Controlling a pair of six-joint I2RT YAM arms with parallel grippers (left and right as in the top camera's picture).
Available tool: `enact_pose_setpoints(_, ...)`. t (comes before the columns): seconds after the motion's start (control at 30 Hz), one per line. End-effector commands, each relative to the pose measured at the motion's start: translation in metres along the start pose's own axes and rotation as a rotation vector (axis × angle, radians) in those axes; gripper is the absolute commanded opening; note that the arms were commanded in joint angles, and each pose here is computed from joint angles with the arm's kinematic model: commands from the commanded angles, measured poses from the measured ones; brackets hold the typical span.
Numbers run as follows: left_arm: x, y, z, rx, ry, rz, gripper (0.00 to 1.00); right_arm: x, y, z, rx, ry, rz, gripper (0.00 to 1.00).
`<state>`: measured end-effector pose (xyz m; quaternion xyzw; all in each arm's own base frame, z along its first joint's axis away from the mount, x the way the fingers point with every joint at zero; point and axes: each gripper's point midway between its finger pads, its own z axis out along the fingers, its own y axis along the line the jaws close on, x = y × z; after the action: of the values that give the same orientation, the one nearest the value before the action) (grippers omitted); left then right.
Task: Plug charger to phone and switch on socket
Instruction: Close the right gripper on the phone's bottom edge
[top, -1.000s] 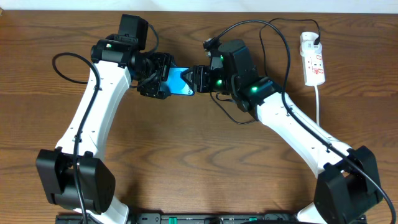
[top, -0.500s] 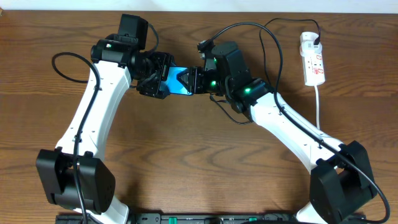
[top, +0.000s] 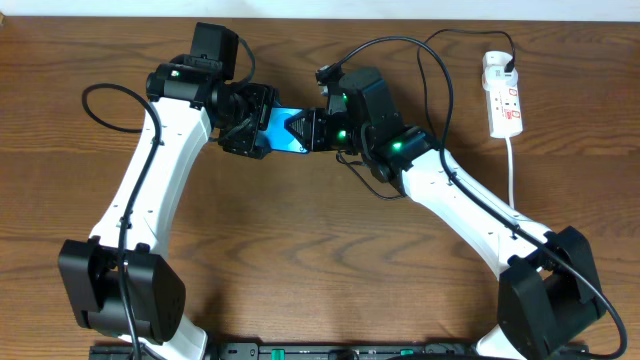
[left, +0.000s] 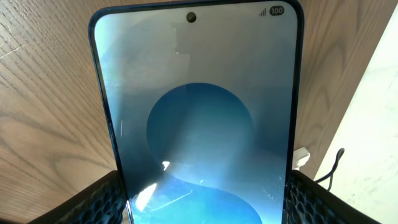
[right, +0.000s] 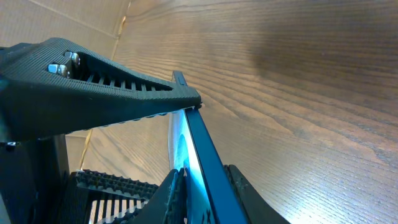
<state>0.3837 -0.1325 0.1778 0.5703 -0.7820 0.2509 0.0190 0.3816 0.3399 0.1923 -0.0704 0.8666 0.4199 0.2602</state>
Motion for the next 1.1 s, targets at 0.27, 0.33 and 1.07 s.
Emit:
enact_pose_setpoints(0.27,-0.0020,-0.0083,-0.0077,0.041,-0.022,0.007,0.07,-0.0019,0.0069,0.0006,-0.017,0.002,-0.004,0.18)
enact_pose_setpoints(0.33,-0.0021,-0.0088,-0.0077,0.044,-0.022,-0.004,0.07,-0.0019,0.0069,0.0006,-0.017,0.002,-0.004,0.19)
enact_pose_setpoints(1.07,-0.0022,-0.0086,-0.0076,0.043,-0.022,-0.007,0.07,-0.0031,0.0067,0.0005,-0.016,-0.004,-0.006,0.01)
